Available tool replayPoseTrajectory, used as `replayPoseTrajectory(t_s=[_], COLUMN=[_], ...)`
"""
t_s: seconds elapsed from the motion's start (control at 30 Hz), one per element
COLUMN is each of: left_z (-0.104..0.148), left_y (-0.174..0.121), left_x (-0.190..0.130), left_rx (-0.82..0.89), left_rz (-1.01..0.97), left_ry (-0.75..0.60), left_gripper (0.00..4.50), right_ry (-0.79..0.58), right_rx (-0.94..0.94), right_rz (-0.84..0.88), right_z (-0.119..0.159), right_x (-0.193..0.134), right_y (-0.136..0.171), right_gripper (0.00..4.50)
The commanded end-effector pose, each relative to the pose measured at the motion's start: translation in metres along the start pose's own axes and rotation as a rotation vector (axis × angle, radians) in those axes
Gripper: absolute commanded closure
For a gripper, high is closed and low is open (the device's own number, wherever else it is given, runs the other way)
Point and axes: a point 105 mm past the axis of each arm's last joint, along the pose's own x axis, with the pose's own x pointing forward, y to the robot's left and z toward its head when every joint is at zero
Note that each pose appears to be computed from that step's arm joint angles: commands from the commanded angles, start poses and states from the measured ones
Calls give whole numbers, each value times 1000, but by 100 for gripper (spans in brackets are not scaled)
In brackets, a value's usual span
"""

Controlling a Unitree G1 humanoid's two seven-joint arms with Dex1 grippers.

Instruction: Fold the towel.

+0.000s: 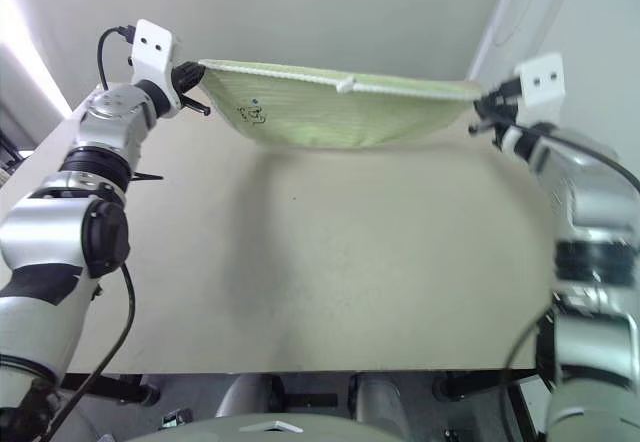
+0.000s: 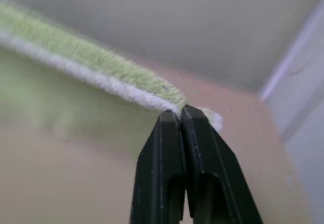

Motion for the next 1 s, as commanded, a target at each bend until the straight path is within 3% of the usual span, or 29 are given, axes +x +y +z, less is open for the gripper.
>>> replayPoseTrajectory(t_s=[0.03,0.17,0.3,0.63,1.0], left_z=[-4,-45,-69,-80,-93], left_y=[4,-13,-16,-7,-35], left_x=[-18,-52,-76,-109,-180], left_rx=[34,44,49,13,-60], left_rz=[-151,-469,-596,-675,-797], left_ry=[6,170,291,443,608], left_gripper=[450,450,450,450,450], right_ry=[35,130,155,242,384], right_rx=[-25,16,40,88,89], right_rz=[78,119,146,226,281], right_z=[0,-28,-32,-51,-76], right_x=[-34,-60,-73,-98,-134], right_y=[10,21,27,46,65], right_gripper=[447,447,447,447,447])
